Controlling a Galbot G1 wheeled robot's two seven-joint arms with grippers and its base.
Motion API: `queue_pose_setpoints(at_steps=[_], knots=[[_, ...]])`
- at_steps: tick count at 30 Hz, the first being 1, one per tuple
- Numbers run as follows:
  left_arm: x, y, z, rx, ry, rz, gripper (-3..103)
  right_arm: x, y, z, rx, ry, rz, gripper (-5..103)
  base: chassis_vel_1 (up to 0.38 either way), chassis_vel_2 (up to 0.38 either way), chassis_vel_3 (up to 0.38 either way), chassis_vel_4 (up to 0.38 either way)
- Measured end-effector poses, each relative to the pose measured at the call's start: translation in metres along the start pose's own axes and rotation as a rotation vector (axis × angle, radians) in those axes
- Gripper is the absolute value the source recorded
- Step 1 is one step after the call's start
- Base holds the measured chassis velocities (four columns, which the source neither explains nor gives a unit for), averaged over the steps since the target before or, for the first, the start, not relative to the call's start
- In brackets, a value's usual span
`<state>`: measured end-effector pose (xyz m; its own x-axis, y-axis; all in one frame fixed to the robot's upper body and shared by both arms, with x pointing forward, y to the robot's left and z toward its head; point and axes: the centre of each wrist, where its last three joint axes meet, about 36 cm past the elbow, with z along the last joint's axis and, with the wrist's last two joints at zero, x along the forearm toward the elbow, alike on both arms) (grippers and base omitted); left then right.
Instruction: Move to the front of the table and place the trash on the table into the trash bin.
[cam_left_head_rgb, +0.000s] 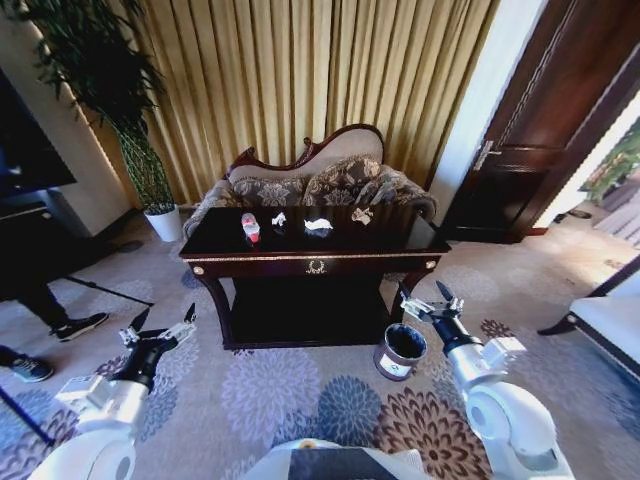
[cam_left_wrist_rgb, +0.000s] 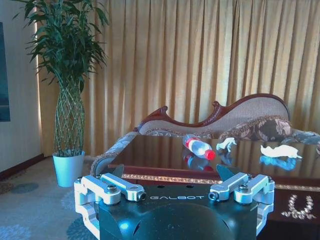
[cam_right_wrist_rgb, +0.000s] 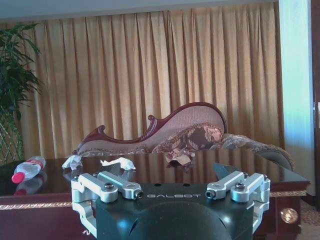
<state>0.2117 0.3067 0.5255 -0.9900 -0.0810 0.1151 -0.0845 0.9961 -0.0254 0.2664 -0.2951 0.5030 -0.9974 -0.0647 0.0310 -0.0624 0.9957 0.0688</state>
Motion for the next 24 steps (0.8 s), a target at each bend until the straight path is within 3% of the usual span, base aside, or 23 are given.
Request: queue_pose_setpoints(at_steps=[24], knots=[[0.0022,0.0024,0.0004,-0.003,0.002,-0.005,100,0.0009,0.0026,-0.0001,-0.004,-0.002,-0.005,100,-0.164,0.166,0.171,-0.159]])
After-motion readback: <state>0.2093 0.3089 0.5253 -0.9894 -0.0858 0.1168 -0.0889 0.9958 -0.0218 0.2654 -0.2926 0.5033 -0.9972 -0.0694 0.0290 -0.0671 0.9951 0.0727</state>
